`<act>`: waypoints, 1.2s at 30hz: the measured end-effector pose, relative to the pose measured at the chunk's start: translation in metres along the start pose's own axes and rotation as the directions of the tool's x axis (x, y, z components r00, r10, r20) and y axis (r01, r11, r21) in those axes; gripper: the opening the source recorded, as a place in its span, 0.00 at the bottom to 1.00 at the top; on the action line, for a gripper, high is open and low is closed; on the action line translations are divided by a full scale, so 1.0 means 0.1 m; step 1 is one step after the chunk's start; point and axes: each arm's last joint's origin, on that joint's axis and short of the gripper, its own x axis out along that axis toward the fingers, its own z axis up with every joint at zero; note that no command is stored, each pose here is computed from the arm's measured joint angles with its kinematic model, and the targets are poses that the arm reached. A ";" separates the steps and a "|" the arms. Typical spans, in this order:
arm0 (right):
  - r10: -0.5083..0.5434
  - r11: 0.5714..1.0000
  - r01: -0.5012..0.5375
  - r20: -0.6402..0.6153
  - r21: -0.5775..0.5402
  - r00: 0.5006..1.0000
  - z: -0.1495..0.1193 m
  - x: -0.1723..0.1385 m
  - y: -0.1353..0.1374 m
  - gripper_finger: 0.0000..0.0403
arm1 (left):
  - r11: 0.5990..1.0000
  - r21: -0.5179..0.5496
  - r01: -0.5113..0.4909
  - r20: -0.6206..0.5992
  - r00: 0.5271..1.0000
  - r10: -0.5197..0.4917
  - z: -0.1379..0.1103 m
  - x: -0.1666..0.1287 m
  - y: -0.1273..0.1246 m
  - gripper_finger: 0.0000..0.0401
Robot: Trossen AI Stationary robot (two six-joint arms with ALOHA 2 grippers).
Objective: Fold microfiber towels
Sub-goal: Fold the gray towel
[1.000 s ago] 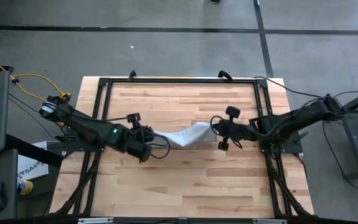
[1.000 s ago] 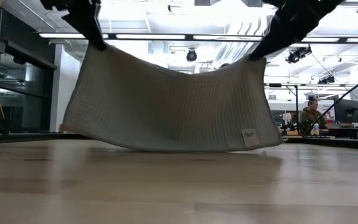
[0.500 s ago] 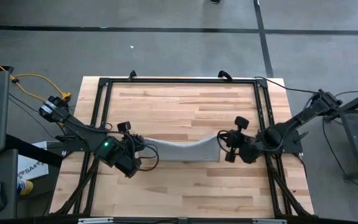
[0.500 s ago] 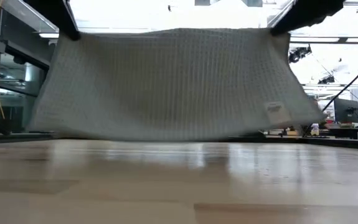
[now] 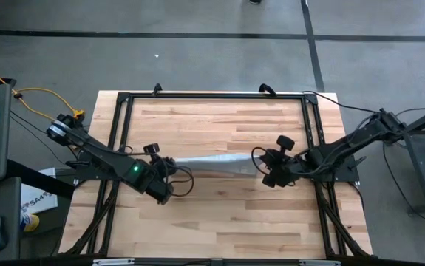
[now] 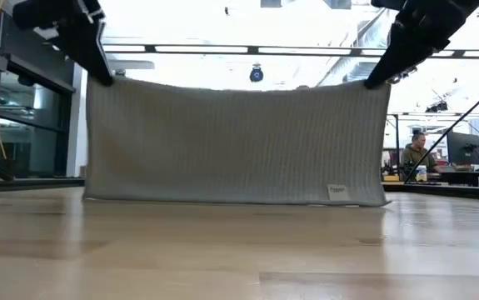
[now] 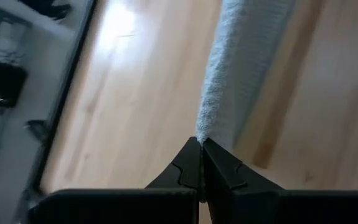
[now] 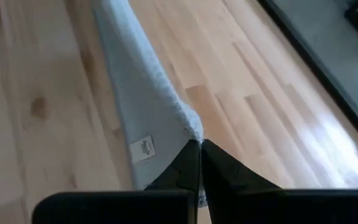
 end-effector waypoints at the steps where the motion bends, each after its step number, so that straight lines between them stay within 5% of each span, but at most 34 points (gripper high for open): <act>1: 0.011 1.000 -0.011 -0.005 0.001 1.000 0.00 0.00 0.01 0.01 | 1.000 0.002 0.016 0.005 1.000 -0.016 0.00 0.01 -0.02 0.00; 13: 0.225 0.974 -0.226 0.051 0.015 0.973 -0.01 -0.26 0.29 0.01 | 0.978 0.055 0.199 0.077 0.976 -0.203 0.06 -0.35 -0.15 0.00; 24: -0.034 0.999 0.036 -0.158 0.006 0.987 -0.03 0.12 -0.04 0.01 | 0.992 0.098 0.082 -0.003 0.997 -0.082 -0.06 0.38 -0.03 0.00; 36: -0.164 0.986 0.144 -0.304 -0.089 0.939 -0.10 0.81 -0.30 0.01 | 0.993 0.112 0.038 -0.010 0.999 -0.037 -0.11 1.10 0.28 0.00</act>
